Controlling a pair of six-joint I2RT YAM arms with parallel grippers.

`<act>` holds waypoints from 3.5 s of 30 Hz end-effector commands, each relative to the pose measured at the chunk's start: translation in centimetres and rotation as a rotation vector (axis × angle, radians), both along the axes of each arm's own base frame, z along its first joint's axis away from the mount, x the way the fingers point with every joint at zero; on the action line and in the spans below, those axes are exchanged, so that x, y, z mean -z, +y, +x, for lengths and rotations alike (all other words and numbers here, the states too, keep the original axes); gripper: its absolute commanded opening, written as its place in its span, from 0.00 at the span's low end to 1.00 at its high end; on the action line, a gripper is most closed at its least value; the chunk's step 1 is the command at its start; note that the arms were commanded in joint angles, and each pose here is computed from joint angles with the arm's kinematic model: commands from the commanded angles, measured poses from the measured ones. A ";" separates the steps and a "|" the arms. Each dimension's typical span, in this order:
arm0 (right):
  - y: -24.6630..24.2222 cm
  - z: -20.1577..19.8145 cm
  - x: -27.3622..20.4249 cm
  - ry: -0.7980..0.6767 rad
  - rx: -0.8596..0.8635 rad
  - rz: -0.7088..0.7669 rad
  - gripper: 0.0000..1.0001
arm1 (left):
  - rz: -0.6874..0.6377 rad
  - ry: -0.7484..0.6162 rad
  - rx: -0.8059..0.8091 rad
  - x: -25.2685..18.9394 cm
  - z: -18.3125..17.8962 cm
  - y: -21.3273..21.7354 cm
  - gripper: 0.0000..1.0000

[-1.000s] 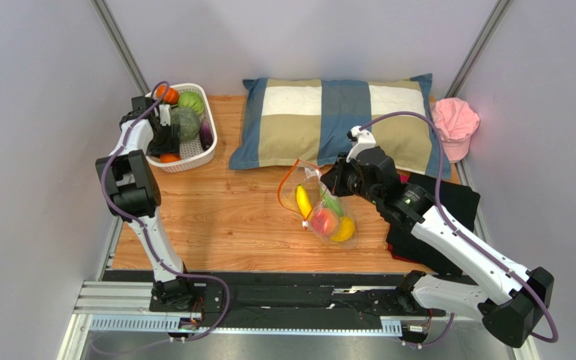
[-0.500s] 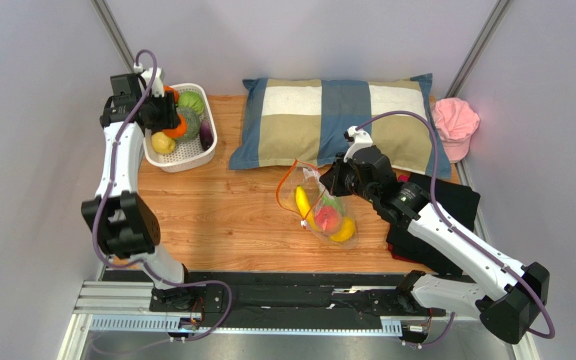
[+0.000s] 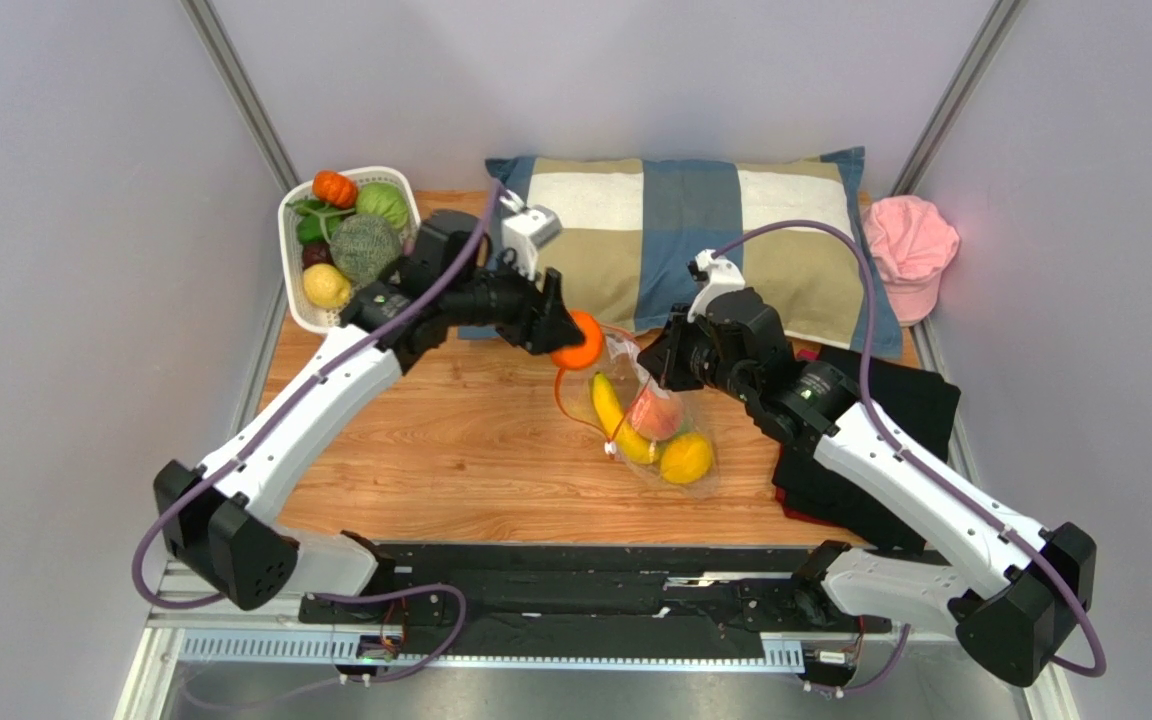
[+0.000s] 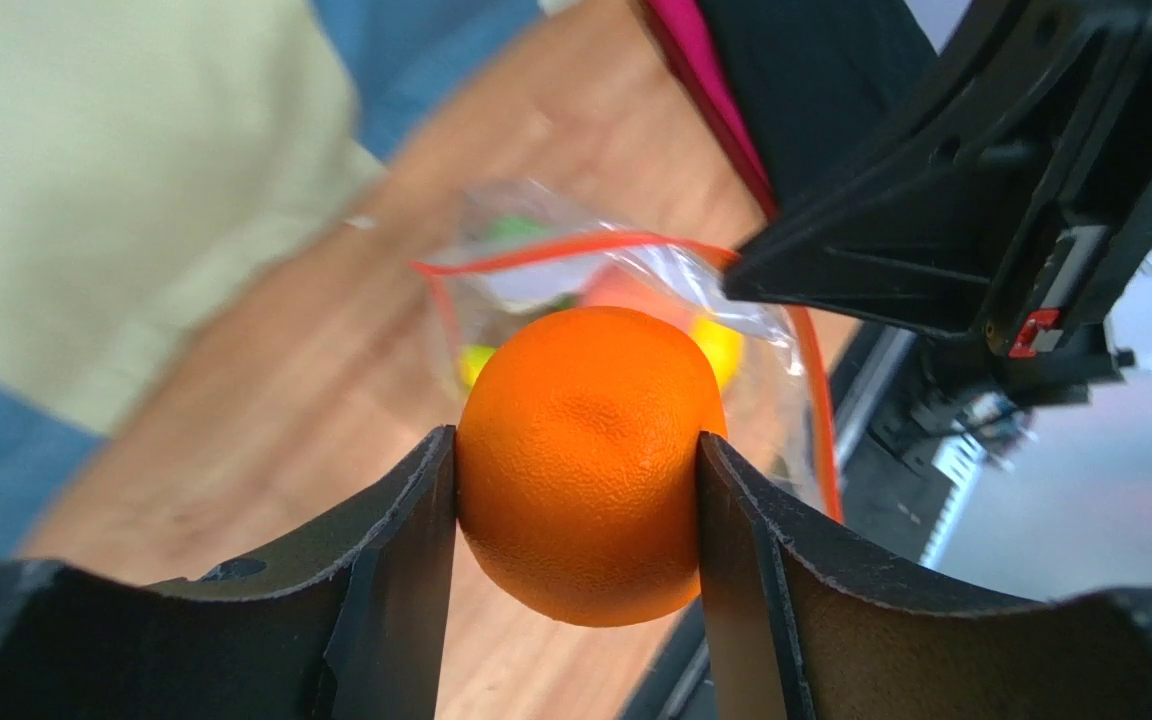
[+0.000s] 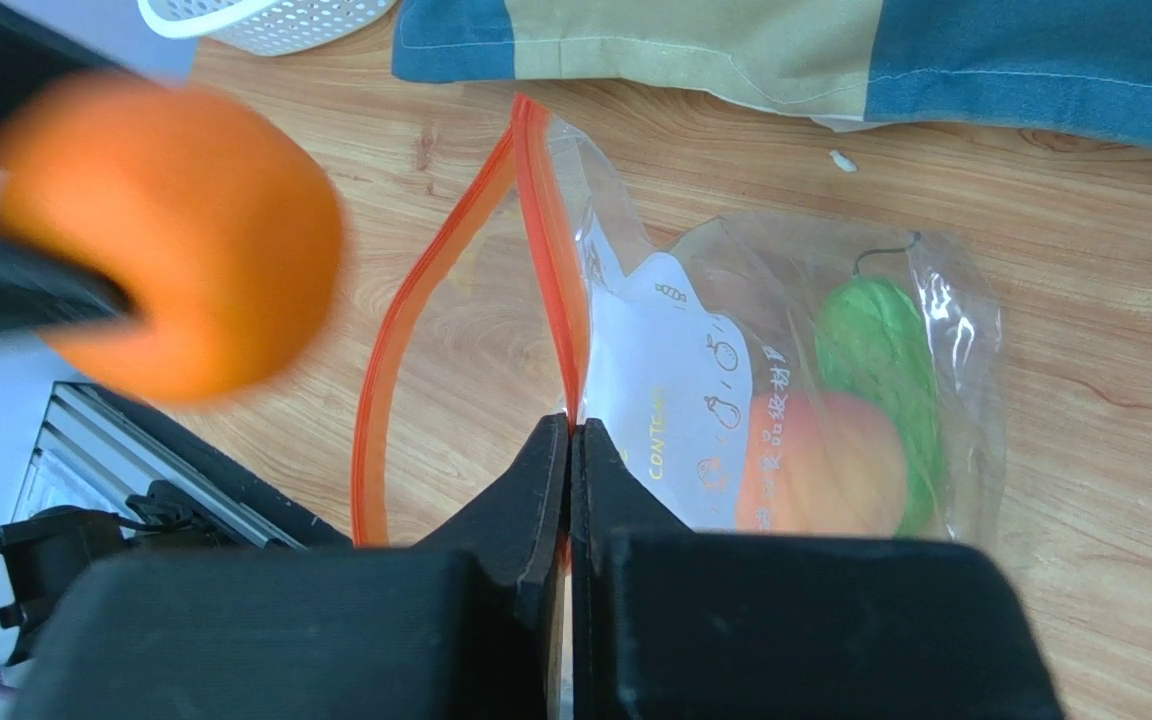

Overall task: Place the food in the zip-top bag and seal the zipper
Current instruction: Place the fake fruit in the zipper food storage bag, then pick up the fake fruit from the bin, then place the fake fruit in the zipper food storage bag.

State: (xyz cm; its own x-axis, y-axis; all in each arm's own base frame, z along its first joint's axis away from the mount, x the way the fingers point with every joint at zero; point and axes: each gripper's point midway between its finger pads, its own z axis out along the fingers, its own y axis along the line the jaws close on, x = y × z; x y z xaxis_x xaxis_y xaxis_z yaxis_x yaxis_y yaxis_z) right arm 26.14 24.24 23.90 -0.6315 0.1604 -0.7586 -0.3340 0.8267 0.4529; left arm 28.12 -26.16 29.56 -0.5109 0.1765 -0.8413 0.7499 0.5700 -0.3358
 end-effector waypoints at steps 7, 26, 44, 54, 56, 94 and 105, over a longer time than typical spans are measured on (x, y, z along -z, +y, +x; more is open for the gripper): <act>1.0 0.6 -5.3 -0.075 -0.002 0.130 0.00 | -0.004 0.205 -0.014 3.5 1.2 -5.9 0.73; -1.8 1.4 -4.6 -0.054 0.047 0.128 0.00 | 0.184 0.006 -0.896 1.9 14.6 29.5 0.93; -2.5 1.7 -3.2 -0.022 0.058 0.116 0.00 | 0.884 -0.075 -0.345 12.5 21.5 39.6 0.94; -2.3 2.1 -2.7 0.000 0.058 0.114 0.00 | 0.881 -0.001 -0.219 17.6 22.8 40.4 0.94; -2.3 2.1 -2.8 -0.001 0.058 0.113 0.00 | 0.883 0.011 -0.215 18.6 23.0 40.6 0.94; -2.8 1.3 -2.3 -0.016 0.046 0.113 0.00 | -0.016 -0.002 0.108 -1.4 1.4 2.1 0.48; -0.9 0.0 -7.0 -0.025 -0.014 0.299 0.00 | -0.096 0.147 0.194 1.6 -1.6 -9.1 0.60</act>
State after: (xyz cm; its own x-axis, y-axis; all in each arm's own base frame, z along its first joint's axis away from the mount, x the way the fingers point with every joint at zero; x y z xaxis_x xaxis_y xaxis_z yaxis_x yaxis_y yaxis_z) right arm 26.31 22.13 25.32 -0.6691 0.2735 -0.6910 -0.2879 0.7618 0.5803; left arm 24.85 -32.35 24.91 -0.5721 0.3333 -0.7494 0.8094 0.3775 -0.4500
